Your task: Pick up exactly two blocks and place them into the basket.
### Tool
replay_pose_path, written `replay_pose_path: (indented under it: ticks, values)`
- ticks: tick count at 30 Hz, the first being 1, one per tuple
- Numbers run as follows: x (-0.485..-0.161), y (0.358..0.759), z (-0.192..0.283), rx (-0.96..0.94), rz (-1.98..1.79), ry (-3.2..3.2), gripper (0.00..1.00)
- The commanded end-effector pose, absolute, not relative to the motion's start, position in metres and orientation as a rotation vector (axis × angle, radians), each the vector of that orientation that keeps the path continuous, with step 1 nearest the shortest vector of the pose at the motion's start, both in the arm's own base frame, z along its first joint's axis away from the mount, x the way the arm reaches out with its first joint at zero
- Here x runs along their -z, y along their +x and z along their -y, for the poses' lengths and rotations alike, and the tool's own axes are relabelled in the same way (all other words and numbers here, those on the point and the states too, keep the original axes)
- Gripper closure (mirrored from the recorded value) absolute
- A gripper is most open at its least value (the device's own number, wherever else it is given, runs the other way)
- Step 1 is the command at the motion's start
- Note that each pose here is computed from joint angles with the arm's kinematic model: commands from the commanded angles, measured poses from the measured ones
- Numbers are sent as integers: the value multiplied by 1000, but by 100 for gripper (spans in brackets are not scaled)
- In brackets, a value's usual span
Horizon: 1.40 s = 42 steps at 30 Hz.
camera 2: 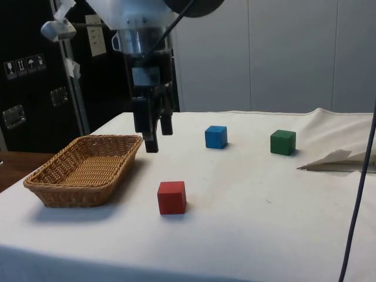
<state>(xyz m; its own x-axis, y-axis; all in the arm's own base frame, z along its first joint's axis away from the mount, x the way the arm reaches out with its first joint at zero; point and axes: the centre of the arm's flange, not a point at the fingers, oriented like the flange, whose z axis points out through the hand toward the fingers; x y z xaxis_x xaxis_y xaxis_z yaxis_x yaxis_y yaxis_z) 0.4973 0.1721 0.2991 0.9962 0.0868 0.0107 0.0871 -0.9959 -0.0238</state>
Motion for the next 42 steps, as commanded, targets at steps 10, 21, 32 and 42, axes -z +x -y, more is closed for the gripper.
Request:
replay_pose_path:
  ticks: [10, 21, 32, 42]
  values:
    - [-265, 496, -163, 1, 187, -3118, 0]
    - [-231, 501, -161, 20, 263, -3114, 0]
    - [-209, 500, -167, 25, 294, -3107, 0]
    - [-188, 500, -174, 36, 319, -3104, 0]
